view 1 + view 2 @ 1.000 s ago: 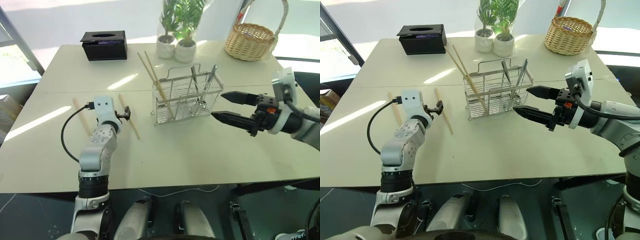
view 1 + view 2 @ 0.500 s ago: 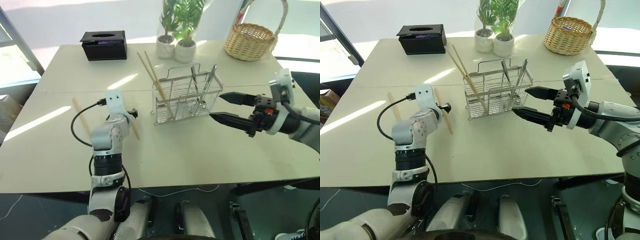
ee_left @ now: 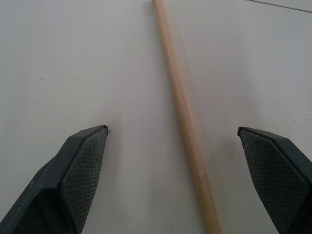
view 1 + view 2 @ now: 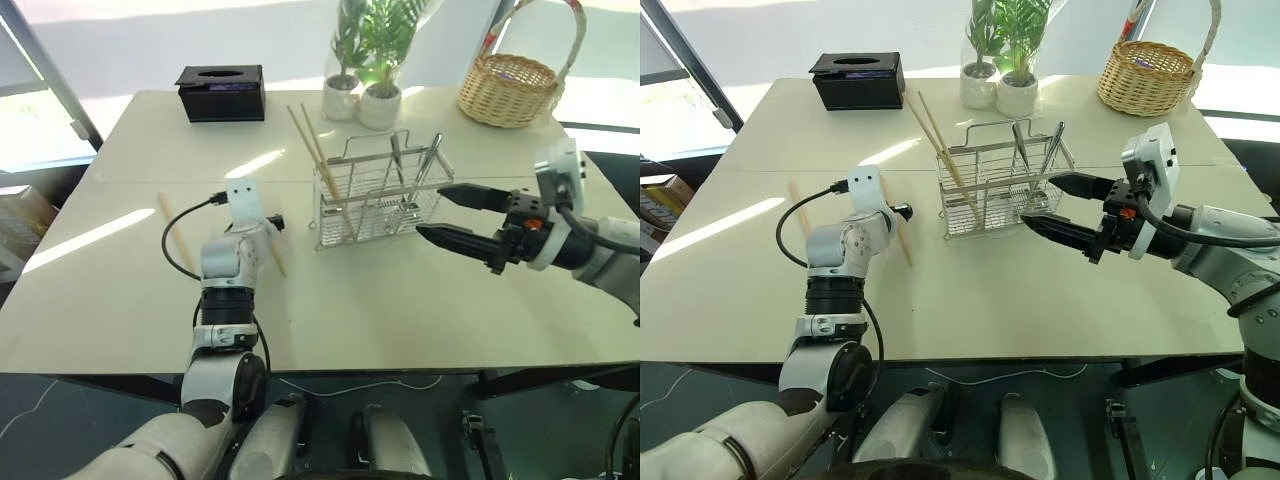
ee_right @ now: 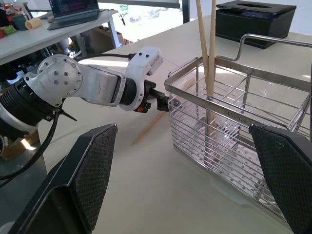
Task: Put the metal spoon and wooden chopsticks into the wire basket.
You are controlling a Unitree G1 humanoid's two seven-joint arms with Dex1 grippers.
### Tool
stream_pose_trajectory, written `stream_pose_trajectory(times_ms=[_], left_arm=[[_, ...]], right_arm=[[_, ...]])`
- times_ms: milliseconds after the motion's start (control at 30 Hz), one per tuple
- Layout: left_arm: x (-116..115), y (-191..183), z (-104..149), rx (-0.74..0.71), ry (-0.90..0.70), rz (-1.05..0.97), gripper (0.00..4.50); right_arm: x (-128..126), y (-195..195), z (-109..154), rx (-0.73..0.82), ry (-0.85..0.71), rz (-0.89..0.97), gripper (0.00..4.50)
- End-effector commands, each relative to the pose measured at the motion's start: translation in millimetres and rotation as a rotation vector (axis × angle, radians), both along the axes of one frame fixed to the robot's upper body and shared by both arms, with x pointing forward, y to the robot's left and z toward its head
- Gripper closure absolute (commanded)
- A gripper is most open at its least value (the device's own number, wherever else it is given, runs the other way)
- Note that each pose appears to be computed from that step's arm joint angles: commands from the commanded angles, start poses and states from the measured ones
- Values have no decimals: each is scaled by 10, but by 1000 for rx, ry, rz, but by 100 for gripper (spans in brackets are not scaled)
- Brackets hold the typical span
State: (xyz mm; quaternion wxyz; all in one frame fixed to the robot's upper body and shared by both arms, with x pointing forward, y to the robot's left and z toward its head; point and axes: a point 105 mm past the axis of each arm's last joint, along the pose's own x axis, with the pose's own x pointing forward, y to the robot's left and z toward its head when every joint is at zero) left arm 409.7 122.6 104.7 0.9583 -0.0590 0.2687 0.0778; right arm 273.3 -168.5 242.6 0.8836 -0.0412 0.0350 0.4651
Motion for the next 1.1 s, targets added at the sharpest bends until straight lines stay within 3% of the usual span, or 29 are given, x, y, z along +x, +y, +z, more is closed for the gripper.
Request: stream_pose_trajectory(times_ms=[33, 100, 333, 367, 933, 1000, 1100], left_arm=[[-60, -16, -178, 32, 88, -20, 25], [-72, -3, -187, 42, 98, -13, 73], [-136, 24, -252, 29, 131, 20, 417], [-149, 30, -265, 24, 136, 28, 446], [-174, 181, -309, 51, 125, 39, 446], [-126, 263, -218, 117, 54, 20, 446], [-13, 386, 133, 285, -174, -74, 446]], right_arm=[[-49, 9, 135, 7, -70, 7, 0], [-43, 4, 142, 6, -72, 5, 0], [-40, -15, 167, 8, -77, -1, 0], [-41, -20, 172, 8, -76, -2, 0], [-191, -111, 158, -35, -2, 49, 0], [-200, -130, 146, -44, 2, 44, 0], [-202, -130, 140, -46, 0, 39, 0]])
